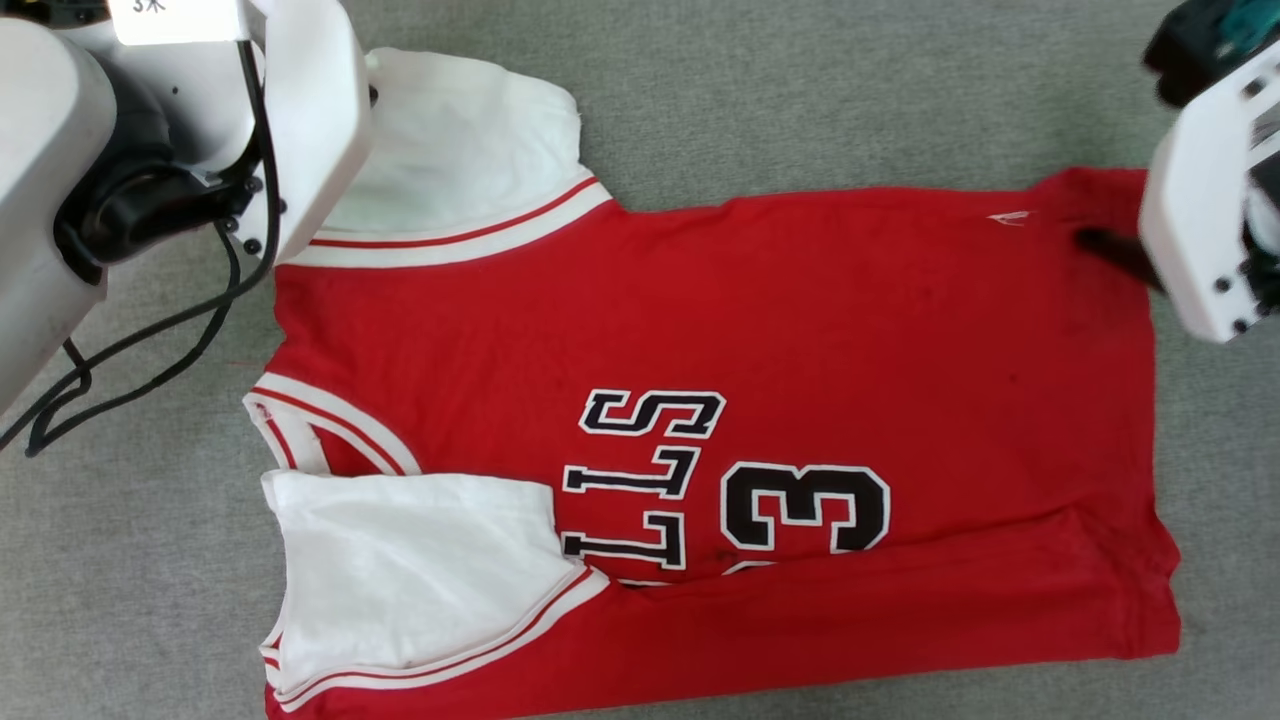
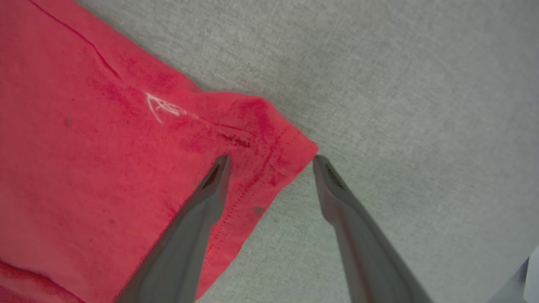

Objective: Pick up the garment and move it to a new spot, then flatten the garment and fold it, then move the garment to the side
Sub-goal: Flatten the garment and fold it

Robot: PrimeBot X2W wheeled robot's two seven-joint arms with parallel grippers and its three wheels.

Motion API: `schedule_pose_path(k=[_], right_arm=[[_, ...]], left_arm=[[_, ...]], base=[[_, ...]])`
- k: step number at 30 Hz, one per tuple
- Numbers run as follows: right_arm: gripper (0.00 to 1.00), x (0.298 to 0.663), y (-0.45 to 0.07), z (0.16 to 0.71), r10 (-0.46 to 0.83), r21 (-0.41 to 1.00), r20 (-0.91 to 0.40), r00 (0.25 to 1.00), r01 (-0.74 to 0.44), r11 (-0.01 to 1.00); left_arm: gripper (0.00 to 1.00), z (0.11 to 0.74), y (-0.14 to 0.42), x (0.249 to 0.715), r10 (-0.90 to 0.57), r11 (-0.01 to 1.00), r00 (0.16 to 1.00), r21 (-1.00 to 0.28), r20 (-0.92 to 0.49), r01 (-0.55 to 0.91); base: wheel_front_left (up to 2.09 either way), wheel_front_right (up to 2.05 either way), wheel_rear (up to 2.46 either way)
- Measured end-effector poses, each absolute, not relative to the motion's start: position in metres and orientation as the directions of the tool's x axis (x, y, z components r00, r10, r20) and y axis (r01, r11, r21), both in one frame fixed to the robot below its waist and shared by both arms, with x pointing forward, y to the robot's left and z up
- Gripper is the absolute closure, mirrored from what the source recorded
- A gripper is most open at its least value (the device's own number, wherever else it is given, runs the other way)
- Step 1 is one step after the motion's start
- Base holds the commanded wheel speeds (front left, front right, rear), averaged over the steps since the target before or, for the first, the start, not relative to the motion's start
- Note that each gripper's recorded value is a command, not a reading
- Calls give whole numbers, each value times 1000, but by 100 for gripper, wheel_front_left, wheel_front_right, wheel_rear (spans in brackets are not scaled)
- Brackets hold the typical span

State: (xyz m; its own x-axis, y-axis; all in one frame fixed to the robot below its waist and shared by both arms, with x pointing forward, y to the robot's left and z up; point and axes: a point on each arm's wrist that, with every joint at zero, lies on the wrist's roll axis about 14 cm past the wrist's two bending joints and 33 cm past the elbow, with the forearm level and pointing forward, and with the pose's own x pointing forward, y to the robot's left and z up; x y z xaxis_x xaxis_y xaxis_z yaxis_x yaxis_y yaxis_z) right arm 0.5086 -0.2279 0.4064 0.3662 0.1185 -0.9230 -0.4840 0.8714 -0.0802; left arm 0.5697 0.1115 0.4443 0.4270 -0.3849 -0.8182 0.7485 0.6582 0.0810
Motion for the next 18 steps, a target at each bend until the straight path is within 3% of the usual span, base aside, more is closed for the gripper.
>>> schedule_pose_path(k=[4,8,9,10,18], right_arm=[[0,501,-216,373,121,-54,-947,297,-519,853],[0,499,-212,358,135,-32,-951,278,-524,851],[66,499,-212,357,140,-27,-950,280,-521,853],[100,500,-212,357,146,-26,-946,289,-518,855],[100,509,-209,389,216,-29,-874,435,-490,871]], left_arm=[[100,439,114,571,-384,655,425,82,-820,751],[100,432,117,569,-380,654,417,79,-826,752],[100,432,117,568,-381,654,417,78,-825,753],[100,433,118,568,-382,653,420,81,-823,753],[100,464,121,561,-422,674,482,90,-768,733]], base=[[0,0,0],[0,0,0],[0,0,0],[0,0,0],[0,0,0]])
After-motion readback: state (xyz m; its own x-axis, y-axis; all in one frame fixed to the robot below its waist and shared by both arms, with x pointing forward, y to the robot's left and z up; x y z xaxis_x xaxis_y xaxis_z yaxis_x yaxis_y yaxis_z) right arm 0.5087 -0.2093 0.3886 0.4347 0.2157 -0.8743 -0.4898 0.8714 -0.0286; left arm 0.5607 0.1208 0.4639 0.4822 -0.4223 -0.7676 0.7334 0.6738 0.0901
